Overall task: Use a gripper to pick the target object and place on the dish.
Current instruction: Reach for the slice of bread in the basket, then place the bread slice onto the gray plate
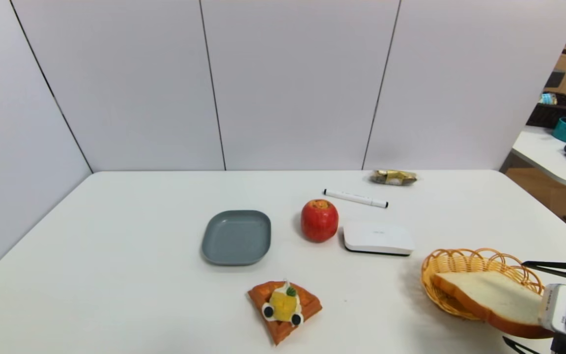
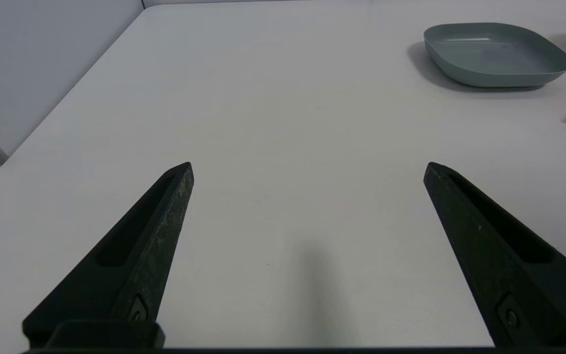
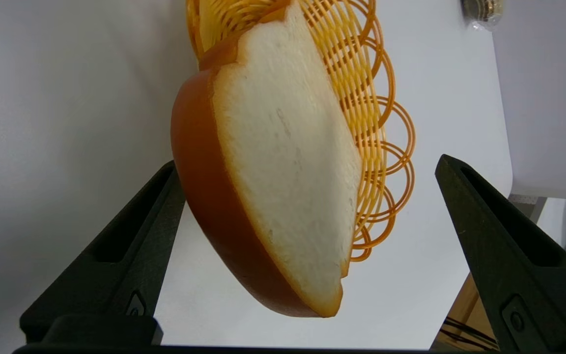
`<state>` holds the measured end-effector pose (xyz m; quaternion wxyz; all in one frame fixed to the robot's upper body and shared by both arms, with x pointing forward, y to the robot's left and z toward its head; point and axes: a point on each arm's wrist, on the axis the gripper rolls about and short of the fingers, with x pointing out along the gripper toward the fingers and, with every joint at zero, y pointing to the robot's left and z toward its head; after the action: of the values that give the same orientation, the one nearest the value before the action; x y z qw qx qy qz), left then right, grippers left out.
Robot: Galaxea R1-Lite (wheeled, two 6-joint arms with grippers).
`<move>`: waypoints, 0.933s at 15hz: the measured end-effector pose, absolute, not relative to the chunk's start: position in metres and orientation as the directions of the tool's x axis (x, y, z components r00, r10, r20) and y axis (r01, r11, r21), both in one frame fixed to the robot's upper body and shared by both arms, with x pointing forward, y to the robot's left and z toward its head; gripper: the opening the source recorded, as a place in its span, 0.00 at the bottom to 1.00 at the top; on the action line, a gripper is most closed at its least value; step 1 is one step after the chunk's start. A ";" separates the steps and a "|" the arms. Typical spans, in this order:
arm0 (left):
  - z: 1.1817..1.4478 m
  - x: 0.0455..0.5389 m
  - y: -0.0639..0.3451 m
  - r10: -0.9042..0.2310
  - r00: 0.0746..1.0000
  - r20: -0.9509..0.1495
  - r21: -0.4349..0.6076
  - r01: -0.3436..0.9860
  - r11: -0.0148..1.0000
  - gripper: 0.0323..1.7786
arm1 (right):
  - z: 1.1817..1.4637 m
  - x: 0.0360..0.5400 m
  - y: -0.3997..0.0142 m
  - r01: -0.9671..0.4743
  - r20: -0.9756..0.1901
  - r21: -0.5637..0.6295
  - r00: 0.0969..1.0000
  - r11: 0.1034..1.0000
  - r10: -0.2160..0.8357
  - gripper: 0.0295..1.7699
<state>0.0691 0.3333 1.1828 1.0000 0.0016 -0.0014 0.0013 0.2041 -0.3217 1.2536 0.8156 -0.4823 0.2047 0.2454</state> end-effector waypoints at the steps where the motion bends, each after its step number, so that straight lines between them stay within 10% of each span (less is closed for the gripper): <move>1: 1.183 0.069 0.333 0.003 1.000 0.003 0.003 -0.003 1.000 0.95 | 1.253 0.204 -0.322 -0.600 -0.573 -0.685 0.794 0.414 0.203 0.97; 4: 1.183 0.069 0.333 0.003 1.000 0.003 0.003 -0.003 1.000 0.95 | 1.254 0.207 -0.322 -0.596 -0.570 -0.685 0.796 0.419 0.202 0.92; 11: 1.183 0.069 0.333 0.003 1.000 0.003 0.003 -0.003 1.000 0.95 | 1.254 0.206 -0.321 -0.592 -0.562 -0.684 0.800 0.425 0.210 0.39; 12: 1.183 0.069 0.333 0.003 1.000 0.003 0.003 -0.003 1.000 0.95 | 1.254 0.205 -0.321 -0.592 -0.561 -0.685 0.800 0.425 0.211 0.12; 14: 1.183 0.069 0.333 0.002 1.000 0.003 0.003 -0.002 1.000 0.95 | 1.254 0.204 -0.322 -0.590 -0.558 -0.687 0.802 0.425 0.211 0.10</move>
<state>0.0691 0.3333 1.1828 1.0000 0.0016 -0.0014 0.0011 0.2042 -0.3216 1.2544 0.8205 -0.4773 0.1982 0.2441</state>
